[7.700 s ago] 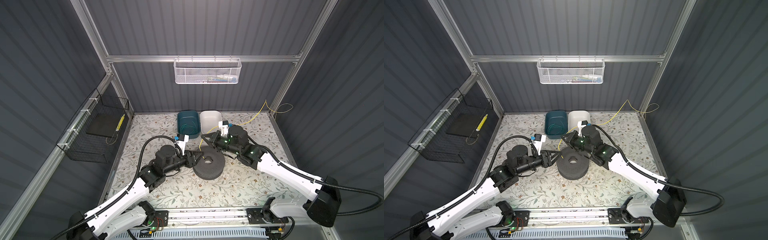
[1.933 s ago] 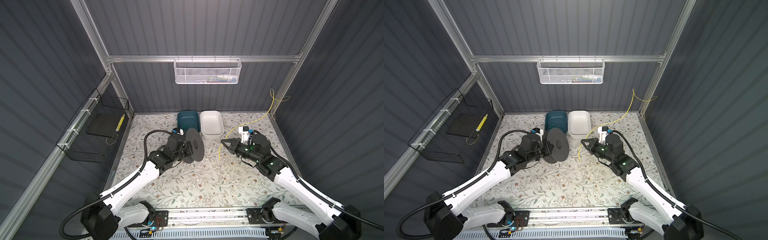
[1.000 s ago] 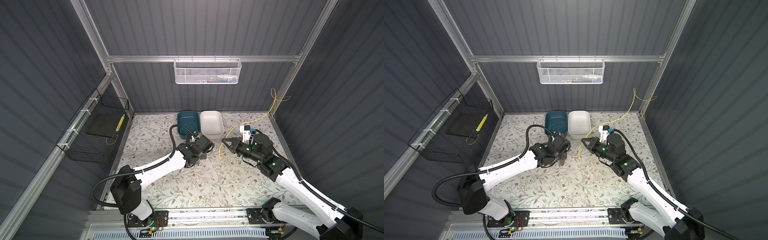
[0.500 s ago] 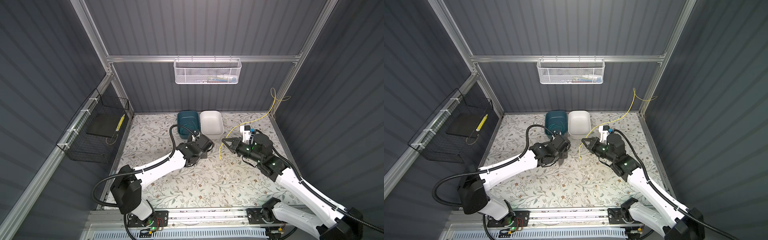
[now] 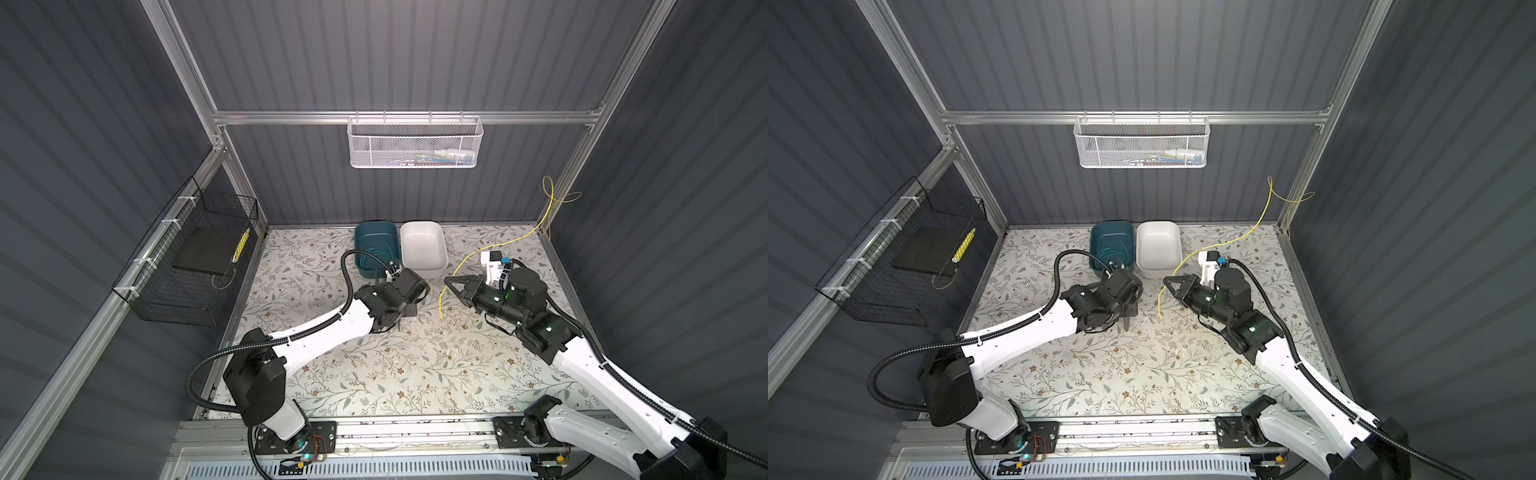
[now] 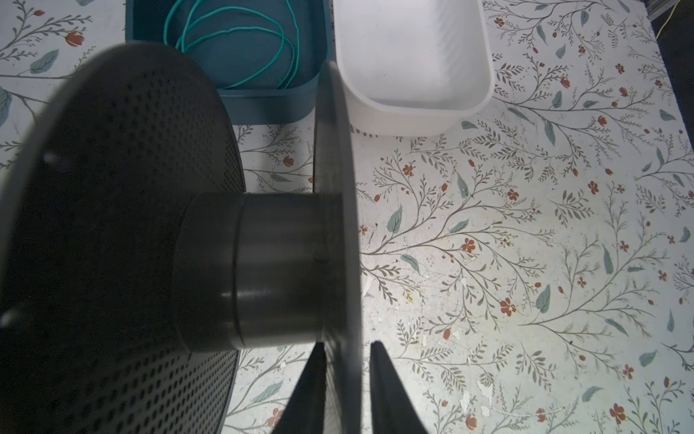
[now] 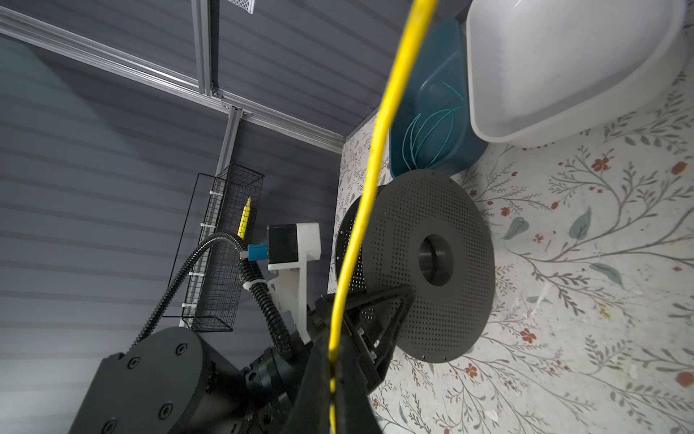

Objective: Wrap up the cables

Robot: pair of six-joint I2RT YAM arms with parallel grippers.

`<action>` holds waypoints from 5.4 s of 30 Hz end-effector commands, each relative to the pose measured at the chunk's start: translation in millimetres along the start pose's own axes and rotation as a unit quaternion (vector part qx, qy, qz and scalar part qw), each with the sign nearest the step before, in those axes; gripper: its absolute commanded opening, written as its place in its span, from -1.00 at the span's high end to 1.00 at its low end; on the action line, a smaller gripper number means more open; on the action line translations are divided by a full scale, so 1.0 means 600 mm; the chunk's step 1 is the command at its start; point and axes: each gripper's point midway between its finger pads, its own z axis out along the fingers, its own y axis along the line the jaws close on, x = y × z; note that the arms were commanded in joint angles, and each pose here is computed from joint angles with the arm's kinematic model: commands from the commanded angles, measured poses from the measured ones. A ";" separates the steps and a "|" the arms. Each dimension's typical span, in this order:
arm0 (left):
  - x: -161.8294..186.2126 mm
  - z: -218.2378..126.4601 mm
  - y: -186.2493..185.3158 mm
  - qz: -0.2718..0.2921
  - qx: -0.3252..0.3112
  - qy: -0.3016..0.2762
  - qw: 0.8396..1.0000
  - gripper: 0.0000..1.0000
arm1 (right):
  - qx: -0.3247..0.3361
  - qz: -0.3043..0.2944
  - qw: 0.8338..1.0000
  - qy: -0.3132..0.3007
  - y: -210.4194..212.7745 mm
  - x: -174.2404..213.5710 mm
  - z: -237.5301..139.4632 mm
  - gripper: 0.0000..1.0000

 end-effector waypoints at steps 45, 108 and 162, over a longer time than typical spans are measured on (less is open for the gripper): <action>-0.032 -0.133 0.080 0.047 -0.027 -0.050 0.997 -0.10 | -0.022 -0.011 1.000 0.017 0.028 0.012 0.027 1.00; 0.045 -0.162 0.072 0.028 0.186 -0.115 0.975 -0.15 | -0.015 0.017 0.997 0.079 0.025 0.107 0.238 1.00; 0.045 -0.074 0.084 -0.010 0.115 -0.103 0.988 0.68 | -0.006 0.032 0.992 0.120 -0.025 0.175 0.224 1.00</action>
